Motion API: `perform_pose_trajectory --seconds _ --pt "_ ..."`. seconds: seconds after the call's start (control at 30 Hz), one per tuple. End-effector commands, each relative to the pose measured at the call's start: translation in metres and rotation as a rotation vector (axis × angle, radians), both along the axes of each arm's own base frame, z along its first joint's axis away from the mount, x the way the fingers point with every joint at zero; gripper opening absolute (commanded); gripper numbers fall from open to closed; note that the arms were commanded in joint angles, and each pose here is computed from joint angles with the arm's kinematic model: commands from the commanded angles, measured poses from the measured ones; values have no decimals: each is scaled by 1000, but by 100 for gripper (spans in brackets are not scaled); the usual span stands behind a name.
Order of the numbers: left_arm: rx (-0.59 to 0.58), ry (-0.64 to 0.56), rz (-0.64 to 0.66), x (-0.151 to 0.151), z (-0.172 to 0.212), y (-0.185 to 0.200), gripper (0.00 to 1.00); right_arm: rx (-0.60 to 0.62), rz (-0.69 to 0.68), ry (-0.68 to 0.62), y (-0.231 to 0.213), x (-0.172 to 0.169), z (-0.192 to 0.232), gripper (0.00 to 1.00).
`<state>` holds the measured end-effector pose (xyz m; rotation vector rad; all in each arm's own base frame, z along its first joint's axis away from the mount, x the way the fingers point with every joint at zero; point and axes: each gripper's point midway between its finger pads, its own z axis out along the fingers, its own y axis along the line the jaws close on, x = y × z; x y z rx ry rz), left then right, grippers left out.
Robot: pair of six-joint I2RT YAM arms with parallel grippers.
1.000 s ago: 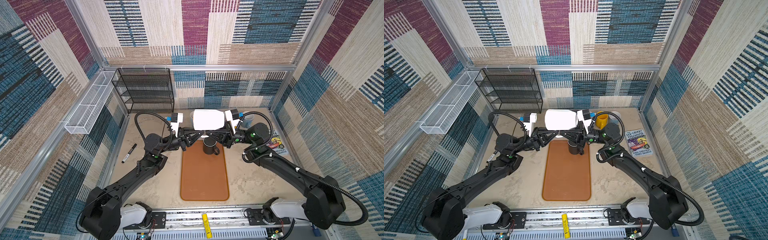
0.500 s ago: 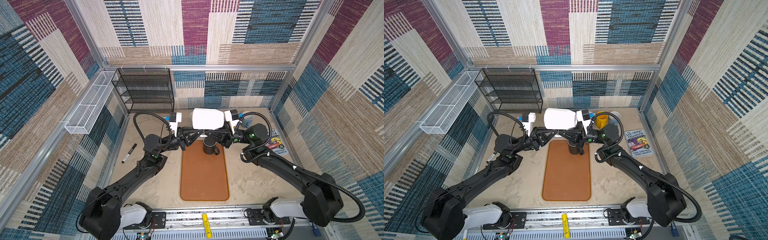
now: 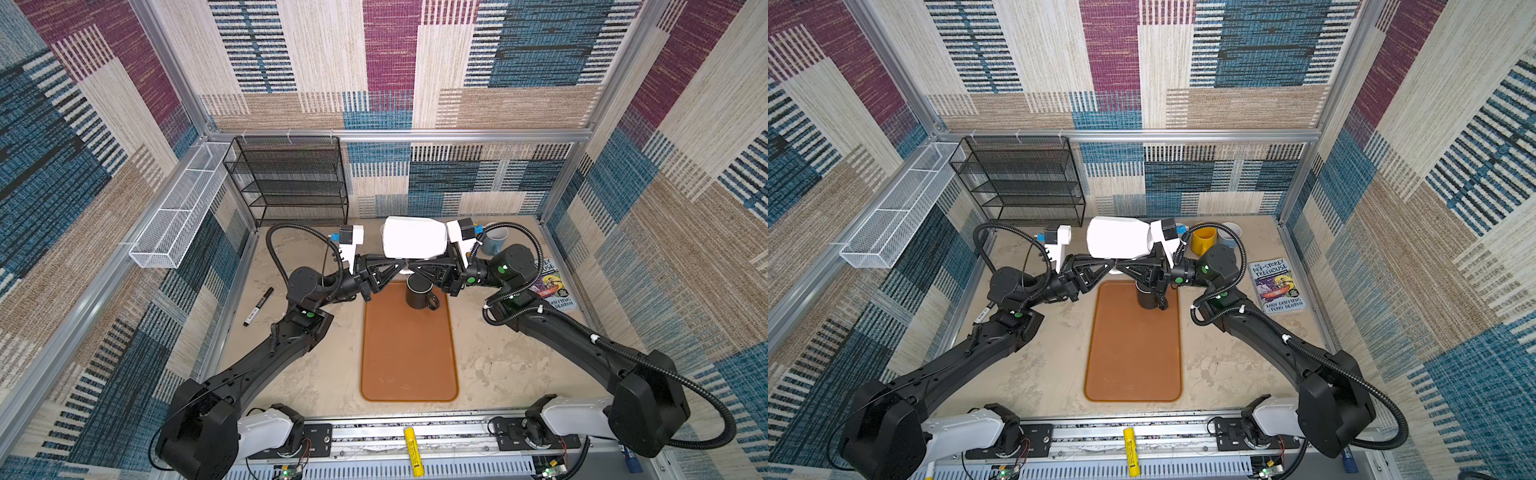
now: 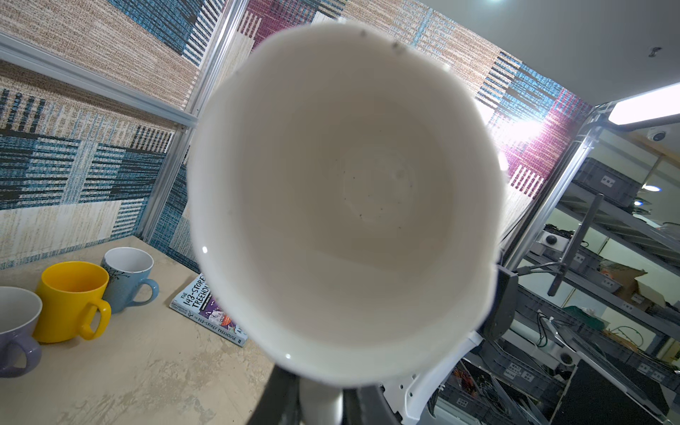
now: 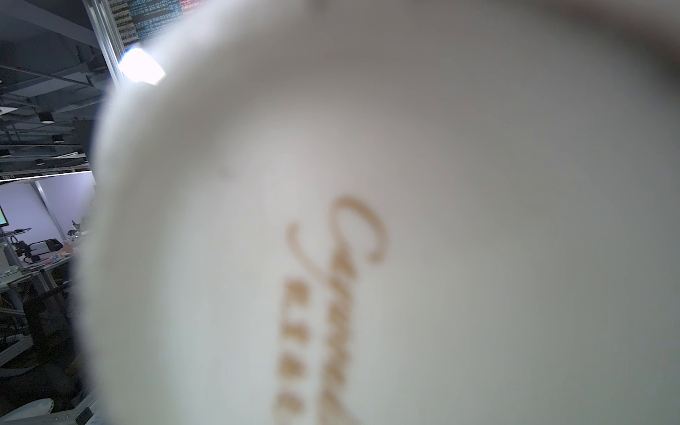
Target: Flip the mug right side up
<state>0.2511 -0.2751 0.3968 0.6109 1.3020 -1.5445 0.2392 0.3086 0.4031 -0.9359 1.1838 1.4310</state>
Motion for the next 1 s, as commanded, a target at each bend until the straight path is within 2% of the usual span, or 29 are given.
perform_pose_trajectory --seconds 0.0,0.37,0.67,0.77,0.97 --pt "-25 -77 13 -6 17 3 0 -1 -42 -3 -1 6 -1 25" --pt "-27 -96 18 -11 18 6 0 5 -99 19 -4 12 1 42" --pt "-21 -92 30 -11 16 7 0 15 -121 38 -6 16 0 44" --pt "-5 -81 33 -9 12 6 0 19 -122 39 -7 16 1 40" --pt "11 -66 16 -6 8 2 0 9 -74 48 -3 13 -1 15"
